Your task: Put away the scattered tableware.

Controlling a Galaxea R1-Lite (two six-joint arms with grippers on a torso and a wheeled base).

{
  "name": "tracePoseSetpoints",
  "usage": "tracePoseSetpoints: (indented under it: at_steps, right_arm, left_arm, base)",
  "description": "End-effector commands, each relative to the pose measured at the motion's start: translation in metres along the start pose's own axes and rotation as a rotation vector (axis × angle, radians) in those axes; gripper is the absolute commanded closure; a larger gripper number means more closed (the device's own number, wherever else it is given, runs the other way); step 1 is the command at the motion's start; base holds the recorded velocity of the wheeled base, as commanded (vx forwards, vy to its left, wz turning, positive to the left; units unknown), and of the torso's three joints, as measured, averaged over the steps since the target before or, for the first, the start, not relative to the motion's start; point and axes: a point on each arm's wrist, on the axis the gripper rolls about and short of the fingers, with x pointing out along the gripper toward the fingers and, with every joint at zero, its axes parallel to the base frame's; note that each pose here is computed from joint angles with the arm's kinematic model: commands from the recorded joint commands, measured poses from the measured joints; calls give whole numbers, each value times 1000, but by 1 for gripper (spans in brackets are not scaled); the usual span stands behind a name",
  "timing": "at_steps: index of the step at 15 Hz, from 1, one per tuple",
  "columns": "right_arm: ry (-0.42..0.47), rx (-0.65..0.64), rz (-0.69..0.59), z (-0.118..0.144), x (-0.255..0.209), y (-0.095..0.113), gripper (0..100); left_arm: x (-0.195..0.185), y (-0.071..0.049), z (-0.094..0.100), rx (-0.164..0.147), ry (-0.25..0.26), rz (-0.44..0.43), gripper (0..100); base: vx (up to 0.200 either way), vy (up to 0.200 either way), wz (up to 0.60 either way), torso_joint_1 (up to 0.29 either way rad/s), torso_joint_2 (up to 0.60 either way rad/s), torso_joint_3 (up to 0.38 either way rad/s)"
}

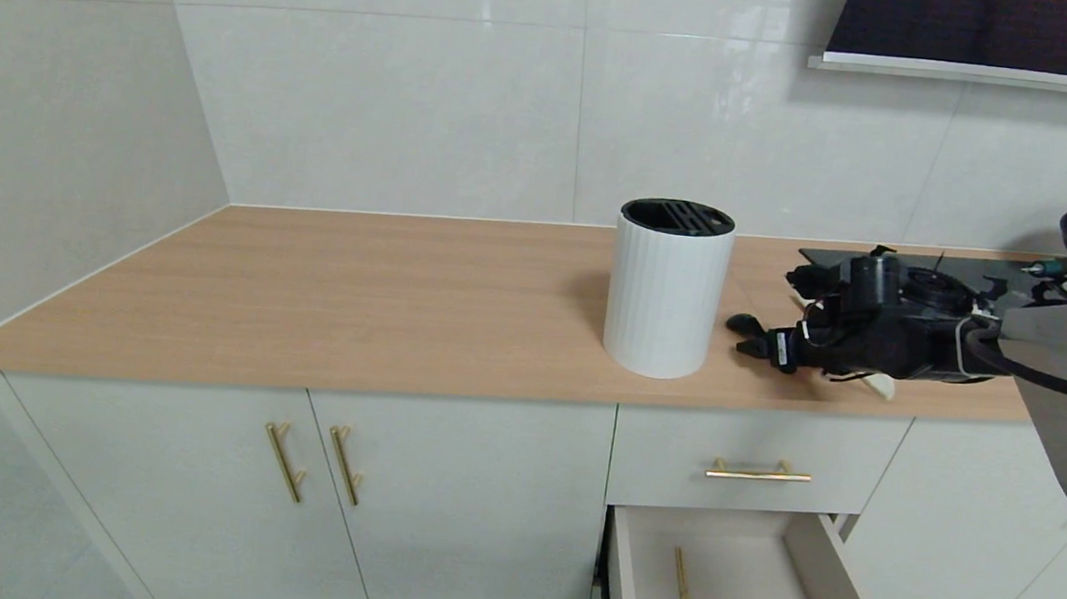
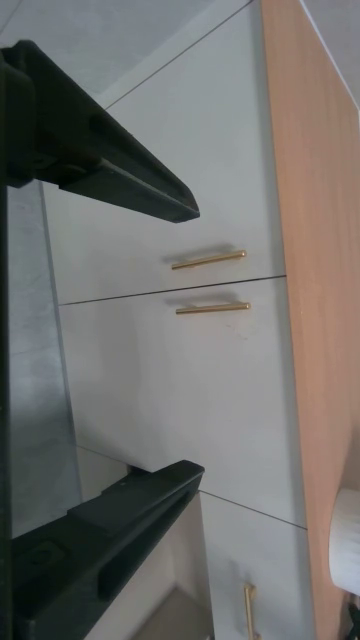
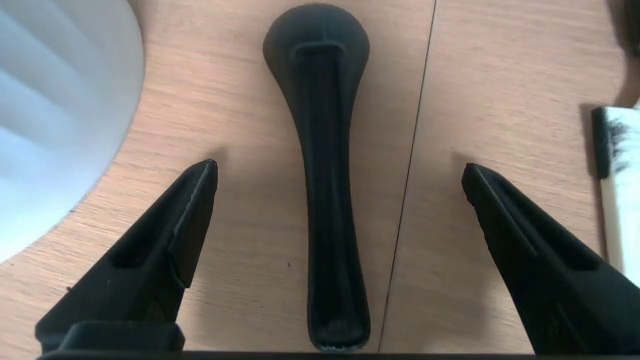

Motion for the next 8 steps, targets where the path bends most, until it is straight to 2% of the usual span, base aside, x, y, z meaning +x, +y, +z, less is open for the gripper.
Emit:
tracePoseSetpoints:
  at_steps: [1, 8]
  right_arm:
    - [2, -2, 0, -1, 1, 0, 0]
    - [14, -23, -23, -5, 6, -1, 0]
  left_arm:
    - [0, 0, 0, 0, 1, 0, 0]
    - [0, 0, 0, 0, 1, 0, 0]
  base:
    - [0, 0, 0, 0, 0, 0]
    - [0, 0, 0, 0, 0, 0]
